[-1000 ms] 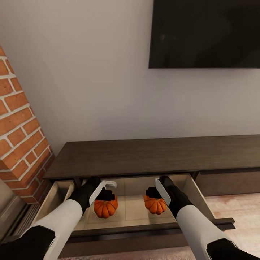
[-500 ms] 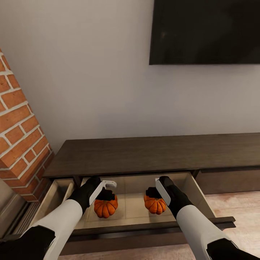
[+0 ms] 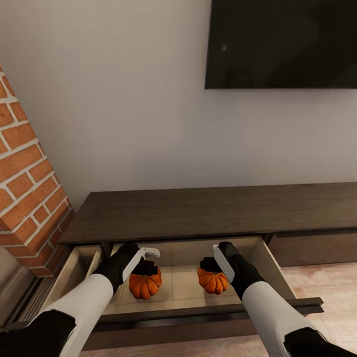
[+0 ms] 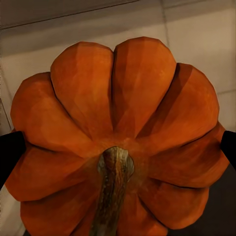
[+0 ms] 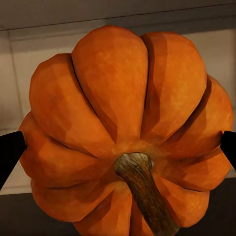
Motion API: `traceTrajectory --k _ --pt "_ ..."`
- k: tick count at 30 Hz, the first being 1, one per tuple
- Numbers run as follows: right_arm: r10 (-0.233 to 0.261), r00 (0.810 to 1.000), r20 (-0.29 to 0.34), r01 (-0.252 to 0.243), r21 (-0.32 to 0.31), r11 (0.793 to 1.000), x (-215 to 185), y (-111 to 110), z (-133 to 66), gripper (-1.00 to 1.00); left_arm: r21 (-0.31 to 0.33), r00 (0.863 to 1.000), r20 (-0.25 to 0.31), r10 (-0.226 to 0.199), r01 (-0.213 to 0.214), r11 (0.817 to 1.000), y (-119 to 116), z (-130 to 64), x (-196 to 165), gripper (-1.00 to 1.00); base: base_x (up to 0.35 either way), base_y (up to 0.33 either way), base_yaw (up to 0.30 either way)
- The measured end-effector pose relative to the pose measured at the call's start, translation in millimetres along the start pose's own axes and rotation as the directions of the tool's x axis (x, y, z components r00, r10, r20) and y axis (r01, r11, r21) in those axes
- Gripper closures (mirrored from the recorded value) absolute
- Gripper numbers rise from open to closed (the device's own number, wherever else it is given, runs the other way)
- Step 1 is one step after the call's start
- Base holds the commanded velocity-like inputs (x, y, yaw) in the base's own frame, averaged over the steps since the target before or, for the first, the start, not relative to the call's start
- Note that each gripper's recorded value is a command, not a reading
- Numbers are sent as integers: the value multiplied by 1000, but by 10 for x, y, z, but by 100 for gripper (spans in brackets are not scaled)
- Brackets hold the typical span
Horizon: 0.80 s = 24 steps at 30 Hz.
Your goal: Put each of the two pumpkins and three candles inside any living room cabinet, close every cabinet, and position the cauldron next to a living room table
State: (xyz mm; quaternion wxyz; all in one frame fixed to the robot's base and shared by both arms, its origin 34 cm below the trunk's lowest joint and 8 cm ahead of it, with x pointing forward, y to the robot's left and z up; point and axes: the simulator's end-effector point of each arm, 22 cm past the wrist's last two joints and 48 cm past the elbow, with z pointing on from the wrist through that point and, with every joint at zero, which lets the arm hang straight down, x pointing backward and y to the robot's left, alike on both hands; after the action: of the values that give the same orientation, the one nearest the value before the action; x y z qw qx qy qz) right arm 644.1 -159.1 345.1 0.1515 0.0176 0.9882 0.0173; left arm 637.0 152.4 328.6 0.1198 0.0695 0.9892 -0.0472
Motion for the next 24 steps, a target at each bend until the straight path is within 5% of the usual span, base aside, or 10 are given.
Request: traceTrajectory --k 24 --pt "0 1000 -3 0 2 1000 8 -11 4 100 8 1000 1 -5 5 1000 4 -3 -5 100 0 0 0"
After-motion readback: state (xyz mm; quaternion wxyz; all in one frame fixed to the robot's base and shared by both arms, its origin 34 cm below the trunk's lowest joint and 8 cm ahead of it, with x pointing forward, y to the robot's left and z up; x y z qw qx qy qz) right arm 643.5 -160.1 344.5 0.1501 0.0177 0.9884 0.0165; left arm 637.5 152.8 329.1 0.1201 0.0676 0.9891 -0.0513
